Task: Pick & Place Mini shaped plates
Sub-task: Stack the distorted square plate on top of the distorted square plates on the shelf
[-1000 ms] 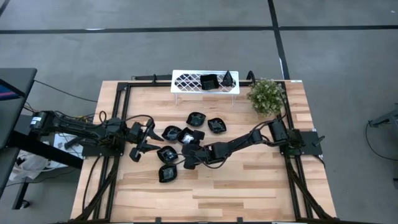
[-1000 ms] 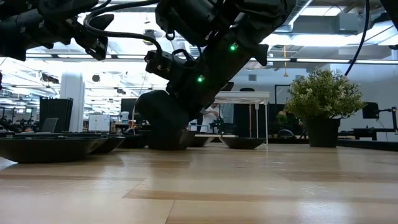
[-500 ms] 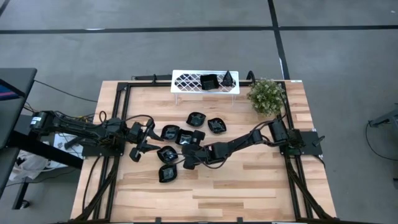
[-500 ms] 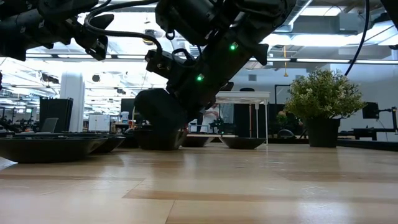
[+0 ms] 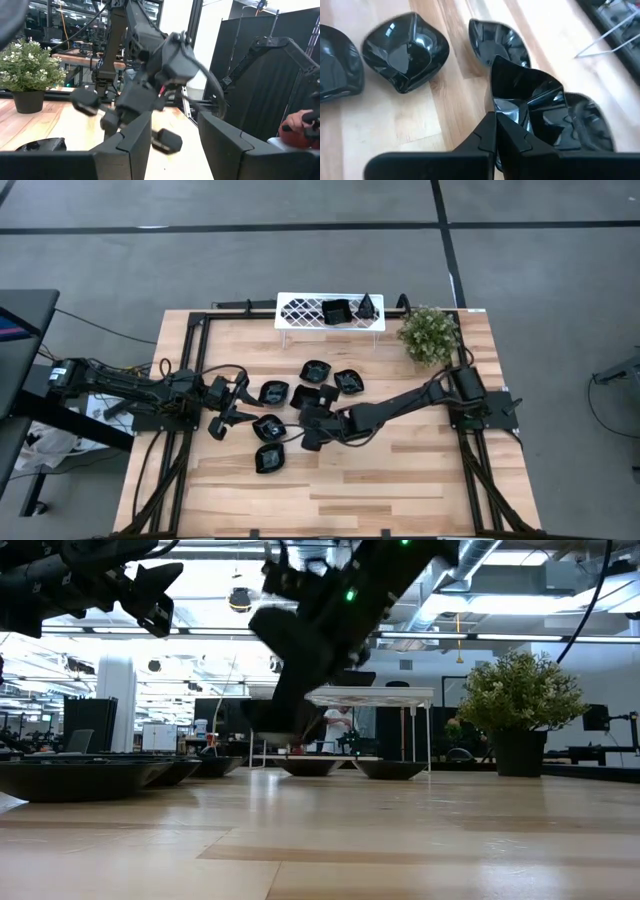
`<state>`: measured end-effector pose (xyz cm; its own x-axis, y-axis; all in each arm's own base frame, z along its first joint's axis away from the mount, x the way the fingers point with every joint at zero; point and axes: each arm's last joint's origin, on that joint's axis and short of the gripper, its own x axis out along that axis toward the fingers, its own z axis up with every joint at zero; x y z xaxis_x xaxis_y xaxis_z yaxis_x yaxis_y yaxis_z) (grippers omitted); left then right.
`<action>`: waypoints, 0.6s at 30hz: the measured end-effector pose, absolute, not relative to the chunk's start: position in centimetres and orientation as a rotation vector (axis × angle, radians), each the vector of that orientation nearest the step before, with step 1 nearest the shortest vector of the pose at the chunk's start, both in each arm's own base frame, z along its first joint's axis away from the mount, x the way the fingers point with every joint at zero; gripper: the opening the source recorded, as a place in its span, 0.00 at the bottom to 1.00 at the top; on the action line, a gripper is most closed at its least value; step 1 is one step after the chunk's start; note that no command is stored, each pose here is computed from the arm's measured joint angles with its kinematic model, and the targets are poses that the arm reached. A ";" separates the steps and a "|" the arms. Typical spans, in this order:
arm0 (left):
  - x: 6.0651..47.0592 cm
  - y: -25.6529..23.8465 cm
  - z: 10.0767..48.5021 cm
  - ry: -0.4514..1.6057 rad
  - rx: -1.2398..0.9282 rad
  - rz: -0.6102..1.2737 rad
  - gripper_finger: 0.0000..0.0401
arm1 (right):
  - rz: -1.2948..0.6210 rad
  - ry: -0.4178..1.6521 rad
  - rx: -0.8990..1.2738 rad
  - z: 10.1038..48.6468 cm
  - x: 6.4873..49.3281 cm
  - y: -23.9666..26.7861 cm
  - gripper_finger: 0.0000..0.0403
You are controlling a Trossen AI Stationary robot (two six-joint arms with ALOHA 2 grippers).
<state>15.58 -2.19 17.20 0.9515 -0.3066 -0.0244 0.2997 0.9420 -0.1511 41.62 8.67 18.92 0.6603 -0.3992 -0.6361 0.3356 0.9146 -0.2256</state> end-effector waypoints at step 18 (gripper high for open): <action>15.6 -2.2 17.2 0.047 -0.147 -0.309 0.41 | -0.406 0.729 -0.572 31.5 35.6 2.7 0.00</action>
